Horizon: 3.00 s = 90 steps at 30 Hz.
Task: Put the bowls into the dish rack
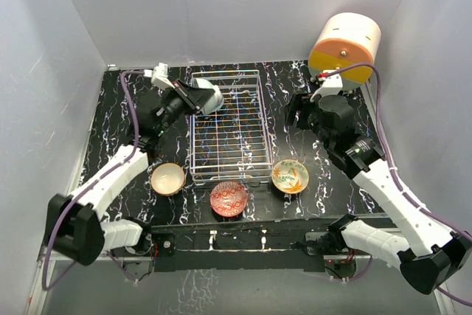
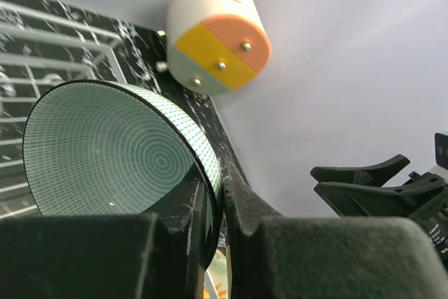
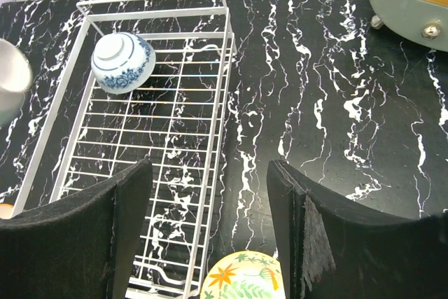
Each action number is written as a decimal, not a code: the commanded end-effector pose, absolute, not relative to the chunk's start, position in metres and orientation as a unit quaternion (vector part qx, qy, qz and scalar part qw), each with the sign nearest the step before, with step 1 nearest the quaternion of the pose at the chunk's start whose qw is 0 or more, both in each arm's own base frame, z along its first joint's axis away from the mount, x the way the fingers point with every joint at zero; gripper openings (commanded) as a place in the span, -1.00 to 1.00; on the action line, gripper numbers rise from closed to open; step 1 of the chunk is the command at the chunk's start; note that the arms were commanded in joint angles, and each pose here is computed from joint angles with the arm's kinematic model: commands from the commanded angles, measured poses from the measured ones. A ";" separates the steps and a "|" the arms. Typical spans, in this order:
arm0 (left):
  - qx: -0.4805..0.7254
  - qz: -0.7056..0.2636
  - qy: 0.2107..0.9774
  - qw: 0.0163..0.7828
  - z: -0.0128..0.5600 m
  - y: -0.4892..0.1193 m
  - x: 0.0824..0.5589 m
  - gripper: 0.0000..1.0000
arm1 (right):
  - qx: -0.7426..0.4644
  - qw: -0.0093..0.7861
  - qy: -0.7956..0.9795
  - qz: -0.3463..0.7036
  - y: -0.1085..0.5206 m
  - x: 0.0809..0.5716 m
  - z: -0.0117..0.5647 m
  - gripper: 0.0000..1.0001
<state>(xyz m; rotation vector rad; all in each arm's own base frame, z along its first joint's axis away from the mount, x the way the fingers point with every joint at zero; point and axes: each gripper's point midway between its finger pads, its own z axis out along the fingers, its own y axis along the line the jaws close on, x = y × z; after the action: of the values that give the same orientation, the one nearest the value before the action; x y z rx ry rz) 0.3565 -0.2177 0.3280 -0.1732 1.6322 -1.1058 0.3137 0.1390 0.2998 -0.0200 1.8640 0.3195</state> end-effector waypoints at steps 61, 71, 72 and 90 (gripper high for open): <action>-0.150 -0.591 0.727 0.316 0.148 -0.329 0.382 -0.36 | 0.011 0.601 0.789 0.127 0.107 0.314 0.319 0.46; -0.172 -0.578 0.733 0.316 0.134 -0.317 0.375 -0.49 | 0.012 0.600 0.789 0.130 0.107 0.314 0.318 0.46; -0.172 -0.579 0.732 0.315 0.135 -0.317 0.375 -0.66 | 0.012 0.600 0.789 0.129 0.107 0.314 0.318 0.46; -0.151 -0.705 0.616 0.317 0.209 -0.348 0.398 -1.00 | 0.019 0.601 0.789 0.127 0.104 0.316 0.319 0.45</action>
<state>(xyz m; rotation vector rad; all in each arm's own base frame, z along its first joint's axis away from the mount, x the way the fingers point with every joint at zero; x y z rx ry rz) 0.3972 -0.3353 0.1638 -0.4714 1.7831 -1.7091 0.3124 0.1062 0.2952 0.0311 1.8978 0.2849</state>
